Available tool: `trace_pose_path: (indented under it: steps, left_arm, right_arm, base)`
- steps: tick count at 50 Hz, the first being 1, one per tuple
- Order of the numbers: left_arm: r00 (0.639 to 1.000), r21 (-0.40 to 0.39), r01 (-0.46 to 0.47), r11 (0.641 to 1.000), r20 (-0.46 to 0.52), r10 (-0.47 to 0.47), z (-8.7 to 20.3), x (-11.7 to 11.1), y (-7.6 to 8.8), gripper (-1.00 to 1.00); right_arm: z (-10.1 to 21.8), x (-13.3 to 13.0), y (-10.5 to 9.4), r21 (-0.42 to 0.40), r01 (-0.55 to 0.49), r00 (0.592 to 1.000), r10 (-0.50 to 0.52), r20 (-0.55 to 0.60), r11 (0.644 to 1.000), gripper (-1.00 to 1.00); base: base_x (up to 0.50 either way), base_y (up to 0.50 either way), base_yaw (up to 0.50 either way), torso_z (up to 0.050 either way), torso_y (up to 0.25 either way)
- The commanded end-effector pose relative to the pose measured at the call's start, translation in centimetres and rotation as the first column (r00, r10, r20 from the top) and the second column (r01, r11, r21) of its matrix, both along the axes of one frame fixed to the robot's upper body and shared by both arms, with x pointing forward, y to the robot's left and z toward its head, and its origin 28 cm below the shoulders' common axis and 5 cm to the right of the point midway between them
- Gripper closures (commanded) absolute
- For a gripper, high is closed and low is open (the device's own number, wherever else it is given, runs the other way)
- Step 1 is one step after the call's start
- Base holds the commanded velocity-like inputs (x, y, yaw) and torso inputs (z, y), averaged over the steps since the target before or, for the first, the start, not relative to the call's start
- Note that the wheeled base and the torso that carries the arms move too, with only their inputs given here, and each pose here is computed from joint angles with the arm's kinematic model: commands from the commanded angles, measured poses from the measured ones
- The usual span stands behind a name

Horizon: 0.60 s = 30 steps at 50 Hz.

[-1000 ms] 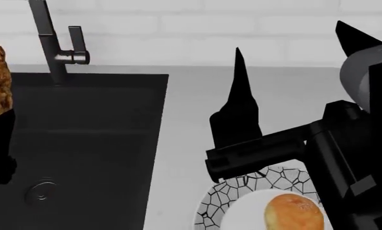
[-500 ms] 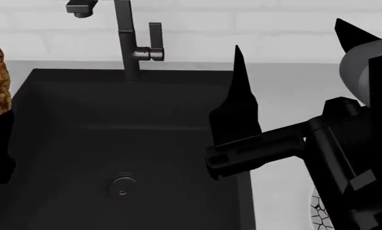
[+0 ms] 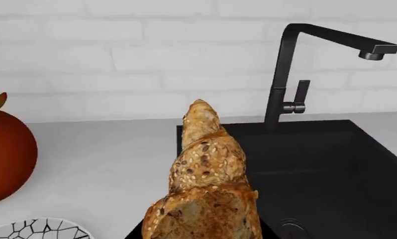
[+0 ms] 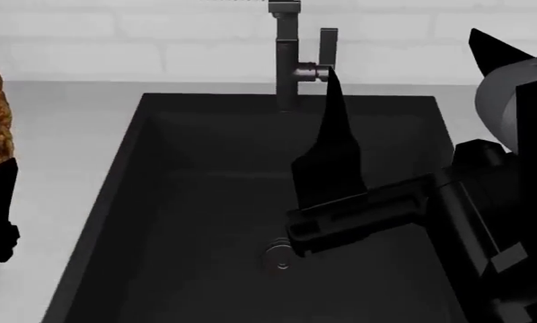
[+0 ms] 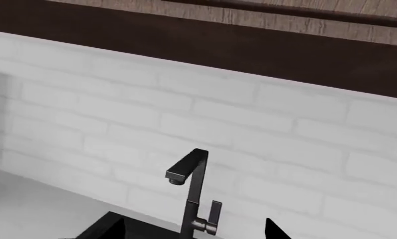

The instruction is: Place the pastries on the plates.

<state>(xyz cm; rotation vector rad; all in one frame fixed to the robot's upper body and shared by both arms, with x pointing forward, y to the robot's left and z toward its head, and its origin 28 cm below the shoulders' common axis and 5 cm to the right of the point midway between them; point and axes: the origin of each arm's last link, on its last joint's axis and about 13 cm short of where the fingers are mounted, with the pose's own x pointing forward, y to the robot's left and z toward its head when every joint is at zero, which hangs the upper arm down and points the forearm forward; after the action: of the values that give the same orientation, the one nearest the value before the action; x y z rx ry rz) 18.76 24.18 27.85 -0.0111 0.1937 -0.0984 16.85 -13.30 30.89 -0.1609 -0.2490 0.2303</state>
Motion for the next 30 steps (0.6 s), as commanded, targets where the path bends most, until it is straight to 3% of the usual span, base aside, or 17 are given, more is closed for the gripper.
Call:
trace_pose_path:
  steps: [1,30]
  left_arm:
    - [1.000,-0.048,-0.006,0.999,0.025,0.007,0.47,0.26,-0.12,1.00]
    - [1.000,-0.049,-0.015,0.999,0.016,0.015,0.09,0.68,0.02,1.00]
  right_arm:
    - [0.30,0.04,0.07,0.014,-0.037,0.999,0.037,0.016,0.999,-1.00]
    - [0.04,0.13,0.06,0.021,-0.040,0.999,0.040,0.008,0.999,-1.00]
  base:
    - [-0.04,0.50,0.00,0.000,0.000]
    - [-0.03,0.50,0.00,0.000,0.000]
